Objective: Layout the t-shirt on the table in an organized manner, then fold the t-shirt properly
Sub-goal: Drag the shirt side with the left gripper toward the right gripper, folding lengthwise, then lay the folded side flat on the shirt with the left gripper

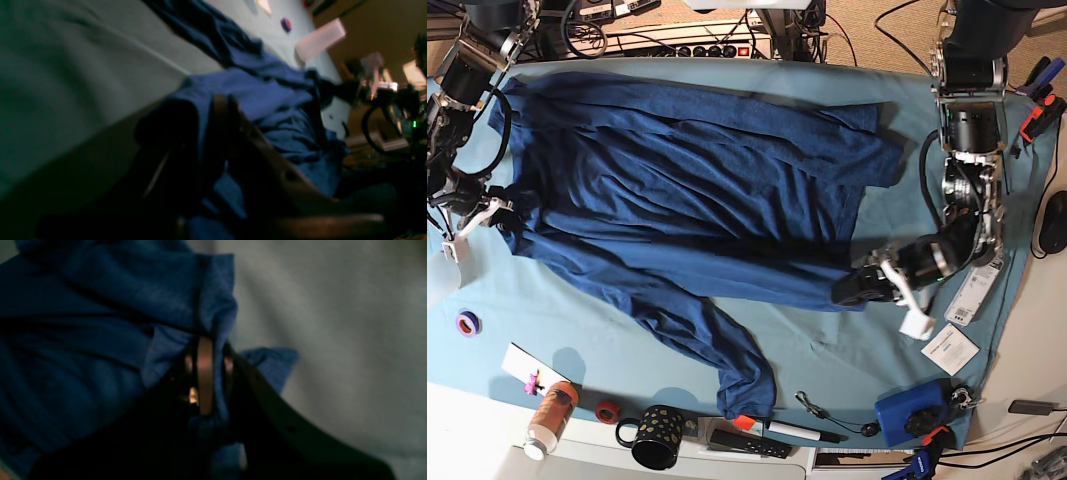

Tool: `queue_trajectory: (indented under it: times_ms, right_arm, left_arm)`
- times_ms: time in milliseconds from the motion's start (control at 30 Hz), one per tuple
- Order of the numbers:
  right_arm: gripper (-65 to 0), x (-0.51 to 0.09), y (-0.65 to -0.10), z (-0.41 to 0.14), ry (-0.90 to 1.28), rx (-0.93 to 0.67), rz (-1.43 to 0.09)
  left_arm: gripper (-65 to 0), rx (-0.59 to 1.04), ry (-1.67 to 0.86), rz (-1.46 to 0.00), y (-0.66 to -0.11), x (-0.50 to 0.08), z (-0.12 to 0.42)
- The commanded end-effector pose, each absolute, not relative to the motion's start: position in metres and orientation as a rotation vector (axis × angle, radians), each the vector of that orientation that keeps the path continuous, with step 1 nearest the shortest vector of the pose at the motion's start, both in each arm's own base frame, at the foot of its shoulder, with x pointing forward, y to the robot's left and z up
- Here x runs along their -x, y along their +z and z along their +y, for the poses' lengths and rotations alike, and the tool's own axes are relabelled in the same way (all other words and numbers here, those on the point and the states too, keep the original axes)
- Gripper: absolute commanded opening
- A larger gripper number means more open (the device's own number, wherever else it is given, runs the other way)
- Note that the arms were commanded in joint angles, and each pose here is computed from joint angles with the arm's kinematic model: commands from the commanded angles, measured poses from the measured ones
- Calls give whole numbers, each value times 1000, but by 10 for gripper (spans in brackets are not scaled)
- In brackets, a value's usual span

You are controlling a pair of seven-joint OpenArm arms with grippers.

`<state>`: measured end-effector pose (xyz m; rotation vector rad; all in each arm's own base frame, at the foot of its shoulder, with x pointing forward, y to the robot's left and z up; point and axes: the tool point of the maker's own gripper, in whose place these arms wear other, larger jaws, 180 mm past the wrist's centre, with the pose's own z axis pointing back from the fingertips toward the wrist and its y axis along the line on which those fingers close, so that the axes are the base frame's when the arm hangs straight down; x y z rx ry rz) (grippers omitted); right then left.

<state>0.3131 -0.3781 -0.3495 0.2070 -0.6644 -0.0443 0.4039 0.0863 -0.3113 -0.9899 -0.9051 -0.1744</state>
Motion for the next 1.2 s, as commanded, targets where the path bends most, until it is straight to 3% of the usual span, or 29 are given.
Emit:
queue_trajectory:
  times_ms: [0, 433, 1167]
  right_arm:
    - [-650, -324, -327, -391, -32, -171, -731]
    - [-650, -318, -332, -391, -30, -167, -699]
    - [-650, -311, -339, -404, -18, -86, -646]
  left_arm:
    - [-650, 1013, -167, -984, -287, -413, 98]
    - [-650, 1099, -119, -878, -310, -378, 98]
    - [-650, 1017, -118, -885, -319, -374, 116]
